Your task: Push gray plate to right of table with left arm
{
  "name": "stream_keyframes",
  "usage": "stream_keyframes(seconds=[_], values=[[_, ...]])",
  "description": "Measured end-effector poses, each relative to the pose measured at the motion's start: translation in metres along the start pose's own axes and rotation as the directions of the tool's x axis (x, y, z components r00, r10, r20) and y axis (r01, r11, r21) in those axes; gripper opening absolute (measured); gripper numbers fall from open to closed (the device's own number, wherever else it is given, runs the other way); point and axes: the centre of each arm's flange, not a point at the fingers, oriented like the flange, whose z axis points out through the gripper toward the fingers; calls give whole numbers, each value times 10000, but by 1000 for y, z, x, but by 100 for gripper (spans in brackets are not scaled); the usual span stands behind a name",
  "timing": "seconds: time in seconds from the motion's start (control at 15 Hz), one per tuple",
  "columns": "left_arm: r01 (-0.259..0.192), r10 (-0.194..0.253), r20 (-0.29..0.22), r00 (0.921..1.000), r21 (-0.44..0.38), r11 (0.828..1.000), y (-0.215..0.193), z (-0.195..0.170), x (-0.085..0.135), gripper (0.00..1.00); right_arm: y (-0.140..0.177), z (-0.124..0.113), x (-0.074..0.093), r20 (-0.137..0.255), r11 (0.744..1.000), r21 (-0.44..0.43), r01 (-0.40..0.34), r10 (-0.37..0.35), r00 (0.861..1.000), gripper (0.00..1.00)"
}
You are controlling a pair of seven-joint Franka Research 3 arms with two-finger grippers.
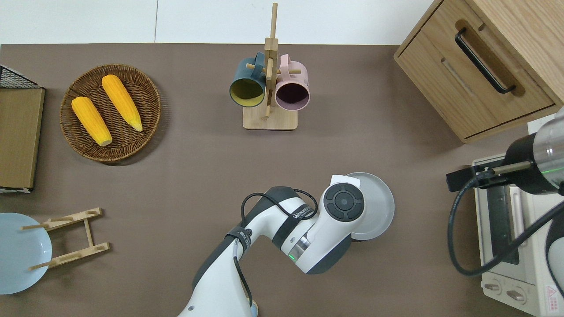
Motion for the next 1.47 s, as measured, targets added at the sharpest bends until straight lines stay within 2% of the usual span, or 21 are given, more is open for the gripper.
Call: stream_keyframes(seconds=[0.2,0.33,0.53,0.73,0.8,1.0,1.2,1.33,1.47], values=[[64,-63,21,10000,-15,10000,3,0,-1,4,0,0,0,0,10000,0,0,0,10000,99],[59,-59,38,10000,12,10000,3,2,-1,9,0,0,0,0,10000,0,0,0,10000,99],[-82,83,-131,9999,93,9999,4,7,2,48,0,0,0,0,10000,0,0,0,10000,99],[-79,79,-268,9996,-19,10000,7,0,8,95,0,0,0,0,10000,0,0,0,10000,99],[-190,193,-394,9990,83,9998,7,-6,8,100,0,0,0,0,10000,0,0,0,10000,99],[-1082,1163,-828,9898,962,9895,-3,-39,12,100,0,0,0,0,10000,0,0,0,10000,99],[-2165,2307,-737,9702,1634,9625,-40,-128,57,100,0,0,0,0,10000,0,0,0,10000,99],[-2451,2625,-840,9613,1744,9537,-76,-196,88,100,0,0,0,0,10000,0,0,0,10000,99],[-2626,2823,-924,9549,1816,9477,-102,-236,103,100,0,0,0,0,10000,0,0,0,10000,99]])
